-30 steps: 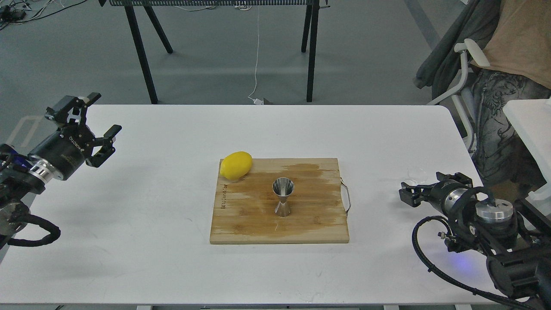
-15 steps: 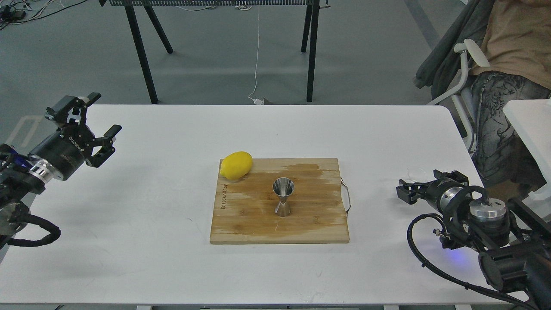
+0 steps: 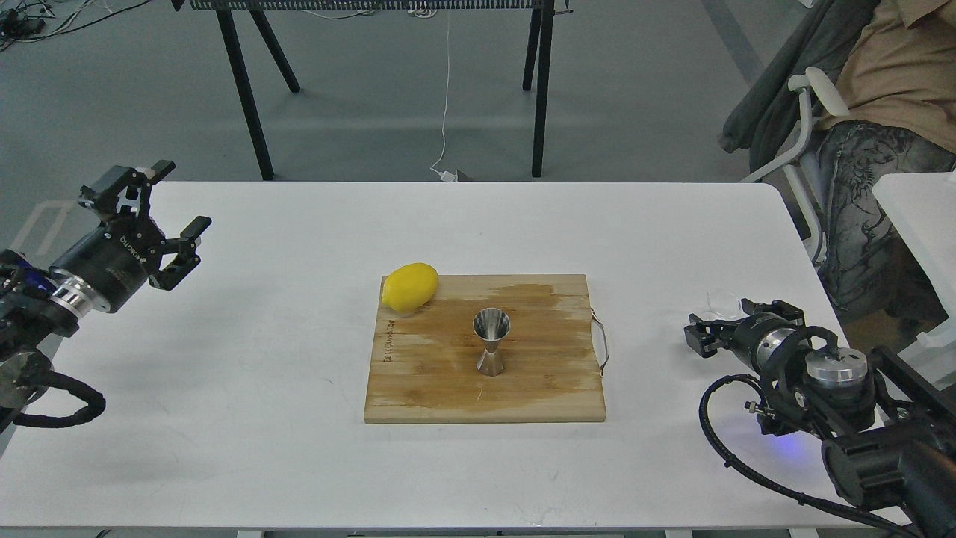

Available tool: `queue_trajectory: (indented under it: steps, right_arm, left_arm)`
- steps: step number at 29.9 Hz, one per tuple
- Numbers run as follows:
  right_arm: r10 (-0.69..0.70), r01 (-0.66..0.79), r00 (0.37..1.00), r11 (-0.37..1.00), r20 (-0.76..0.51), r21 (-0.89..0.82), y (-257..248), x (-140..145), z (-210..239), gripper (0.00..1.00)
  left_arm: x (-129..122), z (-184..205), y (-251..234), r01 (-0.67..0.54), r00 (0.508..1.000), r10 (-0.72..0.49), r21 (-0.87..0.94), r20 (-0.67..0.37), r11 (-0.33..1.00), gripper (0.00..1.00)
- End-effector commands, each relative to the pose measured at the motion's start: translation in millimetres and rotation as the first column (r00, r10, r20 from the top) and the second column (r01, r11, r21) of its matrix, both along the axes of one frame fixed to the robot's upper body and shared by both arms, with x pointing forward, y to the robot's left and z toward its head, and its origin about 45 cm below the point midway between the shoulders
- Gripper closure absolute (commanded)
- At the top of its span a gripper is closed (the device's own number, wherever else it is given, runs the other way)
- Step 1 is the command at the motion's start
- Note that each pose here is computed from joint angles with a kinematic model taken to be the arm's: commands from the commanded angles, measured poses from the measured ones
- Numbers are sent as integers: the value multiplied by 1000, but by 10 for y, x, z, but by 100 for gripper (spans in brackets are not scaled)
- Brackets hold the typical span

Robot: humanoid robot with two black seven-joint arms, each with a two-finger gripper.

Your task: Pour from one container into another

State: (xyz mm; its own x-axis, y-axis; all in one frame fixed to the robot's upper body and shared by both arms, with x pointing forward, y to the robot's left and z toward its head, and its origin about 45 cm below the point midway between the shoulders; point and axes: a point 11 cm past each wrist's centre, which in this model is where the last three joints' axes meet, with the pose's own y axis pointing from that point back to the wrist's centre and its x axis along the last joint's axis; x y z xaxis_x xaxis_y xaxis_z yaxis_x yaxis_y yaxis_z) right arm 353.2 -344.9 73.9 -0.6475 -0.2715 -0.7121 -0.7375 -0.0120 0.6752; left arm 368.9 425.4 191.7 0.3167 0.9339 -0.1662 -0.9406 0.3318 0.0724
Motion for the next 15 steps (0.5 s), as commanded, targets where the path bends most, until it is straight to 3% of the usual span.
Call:
queue_trajectory:
  steps: [1,15]
  right_arm:
    - [-3,3,1000,1000,0,3,12,17,-11,19]
    - [3,-3,1000,1000,23,4,28,31,-15,30]
  left_arm:
    - [0,-1,3,-1,1000,1,0,0,1000,8]
    - [-1,2,9,-2,1000,2,2,0,1000,8]
